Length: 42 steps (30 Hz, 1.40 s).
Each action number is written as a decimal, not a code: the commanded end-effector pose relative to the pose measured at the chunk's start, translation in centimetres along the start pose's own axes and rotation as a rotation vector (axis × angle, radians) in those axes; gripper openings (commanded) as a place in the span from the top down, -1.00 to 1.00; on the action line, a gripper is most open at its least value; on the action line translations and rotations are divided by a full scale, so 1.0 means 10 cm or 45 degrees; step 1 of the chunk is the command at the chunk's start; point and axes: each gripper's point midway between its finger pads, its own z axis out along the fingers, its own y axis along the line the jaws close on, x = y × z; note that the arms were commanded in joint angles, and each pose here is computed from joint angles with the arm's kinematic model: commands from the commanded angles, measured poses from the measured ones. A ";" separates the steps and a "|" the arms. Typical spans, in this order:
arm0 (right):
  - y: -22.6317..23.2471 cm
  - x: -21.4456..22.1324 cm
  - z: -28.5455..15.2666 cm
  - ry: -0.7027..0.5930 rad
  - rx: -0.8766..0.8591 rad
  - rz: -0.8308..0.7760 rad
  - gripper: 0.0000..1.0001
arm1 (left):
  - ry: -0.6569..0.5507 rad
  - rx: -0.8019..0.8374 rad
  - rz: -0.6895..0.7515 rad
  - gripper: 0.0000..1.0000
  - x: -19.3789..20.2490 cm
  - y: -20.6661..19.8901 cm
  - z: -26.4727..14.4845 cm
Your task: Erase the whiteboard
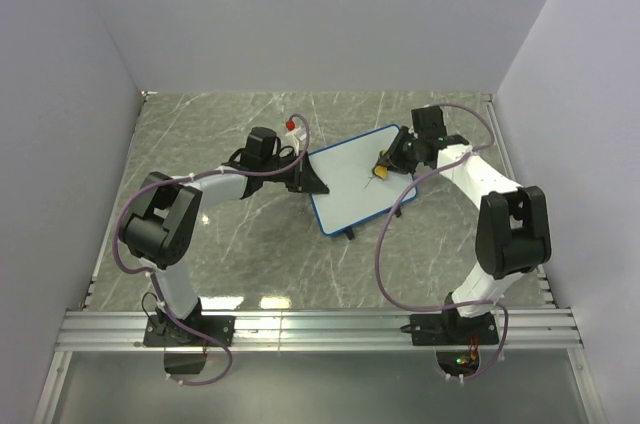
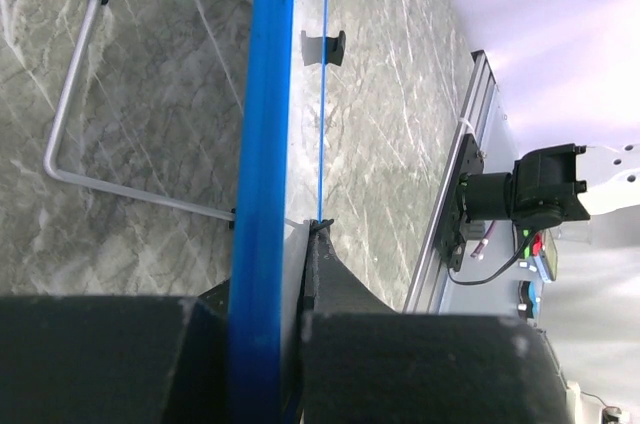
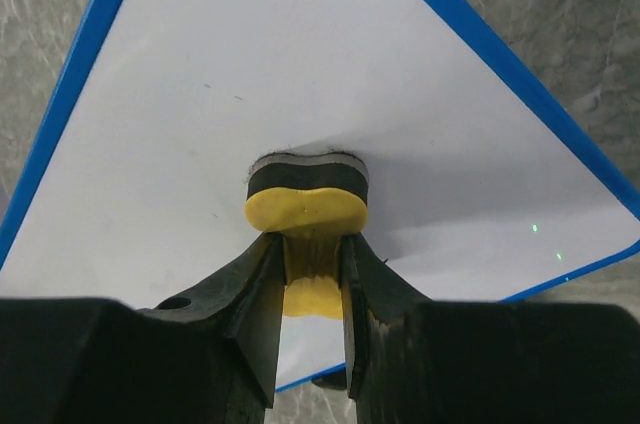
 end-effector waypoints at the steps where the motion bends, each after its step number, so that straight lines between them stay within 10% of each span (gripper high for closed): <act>1: -0.12 0.38 0.13 0.063 0.032 0.000 1.00 | 0.214 -0.160 -0.107 0.99 0.63 0.29 0.00; 12: 0.29 1.40 0.03 0.225 -0.101 -0.115 1.00 | 0.204 -0.157 -0.112 0.99 0.62 0.31 0.01; 29: -0.29 -0.01 0.14 0.018 0.083 0.026 1.00 | 0.221 -0.169 -0.108 0.99 0.63 0.30 -0.01; 42: -0.52 0.68 0.09 0.113 0.018 0.141 1.00 | 0.230 -0.172 -0.094 0.99 0.63 0.32 -0.02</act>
